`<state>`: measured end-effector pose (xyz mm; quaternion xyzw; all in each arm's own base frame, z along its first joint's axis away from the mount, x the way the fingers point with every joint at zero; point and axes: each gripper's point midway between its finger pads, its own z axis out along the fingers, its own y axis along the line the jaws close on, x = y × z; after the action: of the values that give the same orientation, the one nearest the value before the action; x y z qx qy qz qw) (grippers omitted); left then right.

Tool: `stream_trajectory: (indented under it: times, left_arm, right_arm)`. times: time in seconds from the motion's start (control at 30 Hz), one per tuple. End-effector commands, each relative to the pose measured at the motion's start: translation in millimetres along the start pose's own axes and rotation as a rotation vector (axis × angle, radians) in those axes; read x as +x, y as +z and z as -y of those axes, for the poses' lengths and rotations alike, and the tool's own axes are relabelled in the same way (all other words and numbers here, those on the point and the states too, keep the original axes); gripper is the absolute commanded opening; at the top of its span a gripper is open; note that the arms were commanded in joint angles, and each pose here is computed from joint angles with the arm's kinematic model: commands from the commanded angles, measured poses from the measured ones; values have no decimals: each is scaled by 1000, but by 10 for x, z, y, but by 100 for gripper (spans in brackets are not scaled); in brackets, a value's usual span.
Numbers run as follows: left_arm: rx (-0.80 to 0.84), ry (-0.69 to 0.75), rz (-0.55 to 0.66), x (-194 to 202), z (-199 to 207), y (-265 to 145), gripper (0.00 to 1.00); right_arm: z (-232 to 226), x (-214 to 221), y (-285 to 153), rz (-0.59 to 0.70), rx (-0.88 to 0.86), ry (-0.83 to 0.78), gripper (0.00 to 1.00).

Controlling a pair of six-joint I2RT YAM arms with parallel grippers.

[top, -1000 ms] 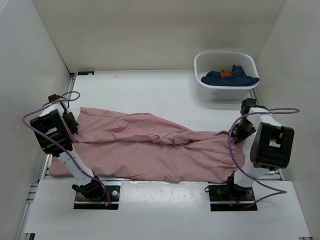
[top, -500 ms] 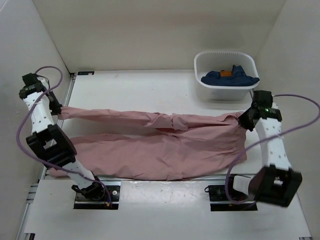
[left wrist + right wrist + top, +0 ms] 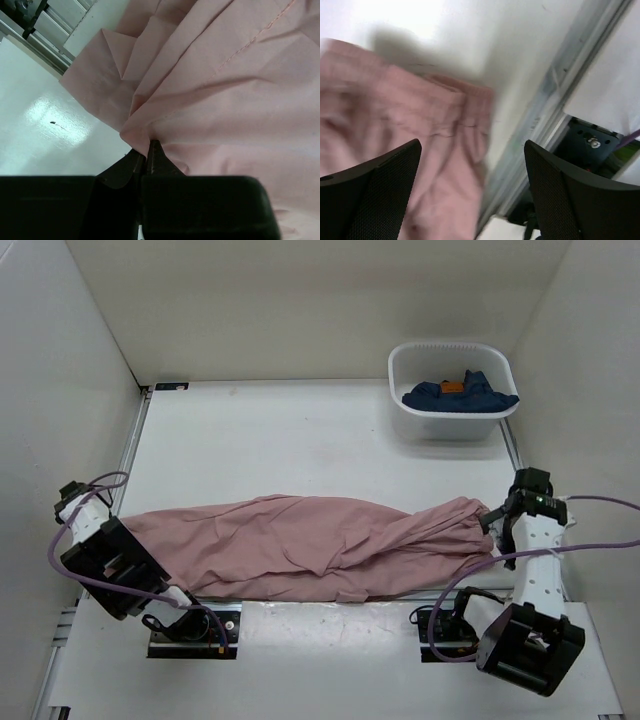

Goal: Fold and stack the trousers
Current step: Fold the trousers

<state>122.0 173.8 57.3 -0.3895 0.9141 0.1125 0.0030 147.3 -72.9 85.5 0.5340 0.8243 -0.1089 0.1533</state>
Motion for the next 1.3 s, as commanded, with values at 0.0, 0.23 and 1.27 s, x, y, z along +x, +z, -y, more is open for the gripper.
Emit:
stream_trajectory:
  times: [0.0,0.23,1.27]
  left_arm:
    - [-2,-18,115,-170,-31,-117,14]
    - [-6,-42,95,-128,-76,-35,14]
    - [51,-137,355,-1131,-277,-665,14]
  right_arm:
    - [-253,-412,-418,111,-115,91,88]
    - [-851,-660,-774,77,-355,240,90]
    - [-1849,-746,-331,-79,-450,-163,0]
